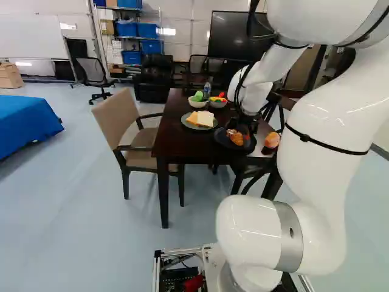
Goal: Move the croissant to the empty plate
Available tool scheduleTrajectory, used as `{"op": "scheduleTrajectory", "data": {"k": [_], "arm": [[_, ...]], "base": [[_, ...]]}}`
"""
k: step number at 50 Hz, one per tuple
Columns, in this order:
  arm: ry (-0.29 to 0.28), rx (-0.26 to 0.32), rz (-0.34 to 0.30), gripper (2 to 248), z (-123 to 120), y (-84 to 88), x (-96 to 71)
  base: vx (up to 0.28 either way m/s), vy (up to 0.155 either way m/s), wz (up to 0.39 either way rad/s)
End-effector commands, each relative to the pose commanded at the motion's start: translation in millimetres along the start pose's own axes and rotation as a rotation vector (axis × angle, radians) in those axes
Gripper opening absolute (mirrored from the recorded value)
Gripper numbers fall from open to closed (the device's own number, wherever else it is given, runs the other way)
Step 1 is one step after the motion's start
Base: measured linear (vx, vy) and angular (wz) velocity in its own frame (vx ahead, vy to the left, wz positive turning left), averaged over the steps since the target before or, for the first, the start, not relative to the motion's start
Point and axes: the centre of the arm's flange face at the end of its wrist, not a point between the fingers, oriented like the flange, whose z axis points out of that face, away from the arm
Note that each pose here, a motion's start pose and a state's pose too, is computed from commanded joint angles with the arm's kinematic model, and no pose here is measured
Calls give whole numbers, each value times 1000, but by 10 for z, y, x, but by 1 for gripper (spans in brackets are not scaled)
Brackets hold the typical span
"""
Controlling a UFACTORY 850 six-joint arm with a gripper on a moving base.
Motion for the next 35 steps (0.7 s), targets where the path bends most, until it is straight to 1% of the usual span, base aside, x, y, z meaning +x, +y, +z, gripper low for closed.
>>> {"op": "scheduleTrajectory", "data": {"k": [1, 2, 7, 8, 19, 35], "arm": [[0, 0, 0, 177, 0, 0, 0], [0, 0, 0, 210, 0, 0, 0], [0, 0, 0, 210, 0, 0, 0], [0, 0, 0, 244, 0, 0, 0], [3, 0, 0, 247, -15, 0, 1], [39, 0, 0, 247, -210, 0, 10]], "base": [[0, 0, 0], [0, 0, 0], [0, 0, 0], [0, 0, 0], [0, 0, 0], [0, 0, 0]]}}
